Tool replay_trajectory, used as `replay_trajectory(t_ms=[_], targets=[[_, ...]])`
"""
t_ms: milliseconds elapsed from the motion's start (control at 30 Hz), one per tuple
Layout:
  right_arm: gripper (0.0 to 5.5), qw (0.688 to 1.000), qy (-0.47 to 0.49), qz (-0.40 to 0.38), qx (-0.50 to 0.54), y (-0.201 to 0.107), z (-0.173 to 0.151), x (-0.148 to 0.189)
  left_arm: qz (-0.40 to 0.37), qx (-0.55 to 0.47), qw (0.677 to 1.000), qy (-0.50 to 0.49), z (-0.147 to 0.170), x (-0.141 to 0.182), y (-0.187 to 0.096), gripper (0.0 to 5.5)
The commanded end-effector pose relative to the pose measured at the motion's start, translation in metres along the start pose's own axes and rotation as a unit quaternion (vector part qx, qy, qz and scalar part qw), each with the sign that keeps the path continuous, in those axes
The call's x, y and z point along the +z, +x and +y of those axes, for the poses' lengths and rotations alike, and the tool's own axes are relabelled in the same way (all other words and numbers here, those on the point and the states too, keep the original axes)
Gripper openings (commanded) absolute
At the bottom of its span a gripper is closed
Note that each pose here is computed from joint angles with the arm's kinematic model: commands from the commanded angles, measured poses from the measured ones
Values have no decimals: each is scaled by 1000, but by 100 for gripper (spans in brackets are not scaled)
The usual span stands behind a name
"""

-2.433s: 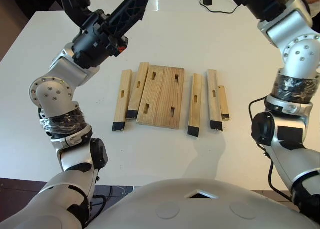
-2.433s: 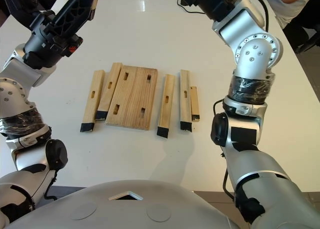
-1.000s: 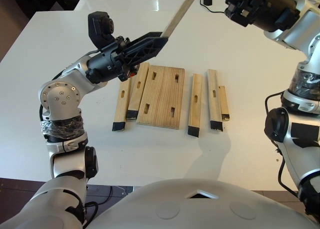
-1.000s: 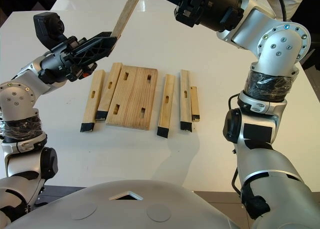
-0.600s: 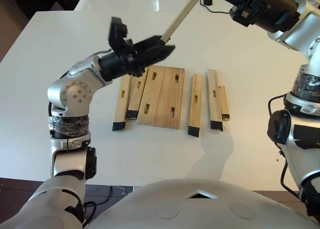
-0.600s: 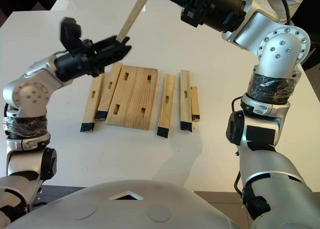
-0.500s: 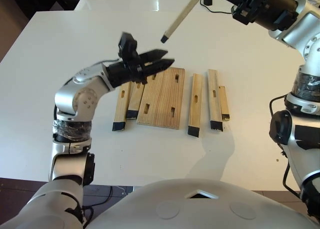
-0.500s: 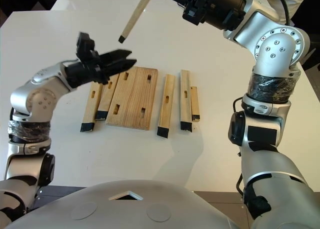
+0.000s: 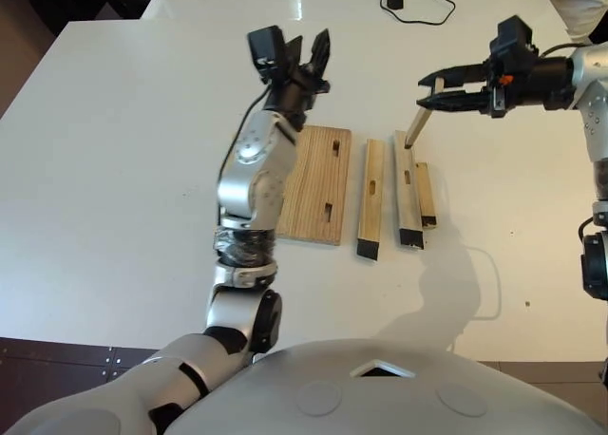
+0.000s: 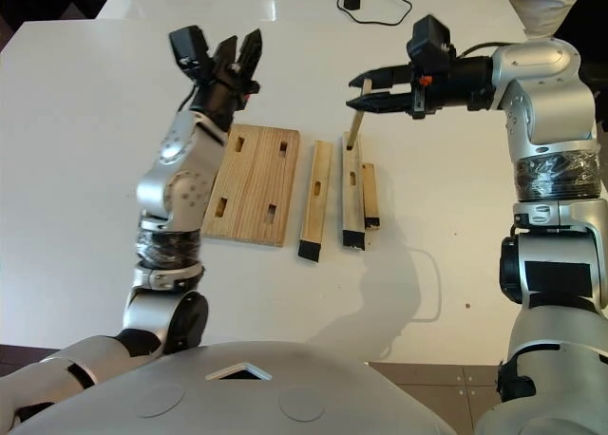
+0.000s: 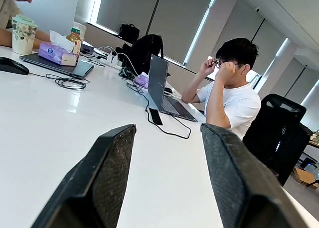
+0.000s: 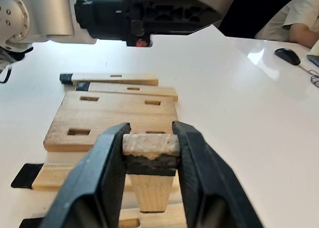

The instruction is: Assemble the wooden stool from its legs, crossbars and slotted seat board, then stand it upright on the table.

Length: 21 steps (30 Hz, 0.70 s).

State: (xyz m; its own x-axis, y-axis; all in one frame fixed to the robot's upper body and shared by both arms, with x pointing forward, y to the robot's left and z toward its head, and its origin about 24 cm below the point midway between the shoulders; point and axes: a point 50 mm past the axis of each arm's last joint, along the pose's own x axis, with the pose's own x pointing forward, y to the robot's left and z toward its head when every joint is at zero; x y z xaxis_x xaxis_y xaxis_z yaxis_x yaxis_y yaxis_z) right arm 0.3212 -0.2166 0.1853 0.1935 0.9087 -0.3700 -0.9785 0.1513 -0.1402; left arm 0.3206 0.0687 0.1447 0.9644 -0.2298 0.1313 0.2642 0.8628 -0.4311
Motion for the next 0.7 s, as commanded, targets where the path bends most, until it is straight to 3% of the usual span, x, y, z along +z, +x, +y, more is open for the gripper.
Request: replay_trajectory(t_ms=[33,267,700], targets=[[133,1000,12,26,9,-2,7,-27,13,41,999,24,9,-9,6,242],[133,999,18,-4,26,7,17,-37,13,47,998,40,10,-13,9,242],[133,998,48,27,41,11,20,-65,11,43,998,39,8,-15,11,242]])
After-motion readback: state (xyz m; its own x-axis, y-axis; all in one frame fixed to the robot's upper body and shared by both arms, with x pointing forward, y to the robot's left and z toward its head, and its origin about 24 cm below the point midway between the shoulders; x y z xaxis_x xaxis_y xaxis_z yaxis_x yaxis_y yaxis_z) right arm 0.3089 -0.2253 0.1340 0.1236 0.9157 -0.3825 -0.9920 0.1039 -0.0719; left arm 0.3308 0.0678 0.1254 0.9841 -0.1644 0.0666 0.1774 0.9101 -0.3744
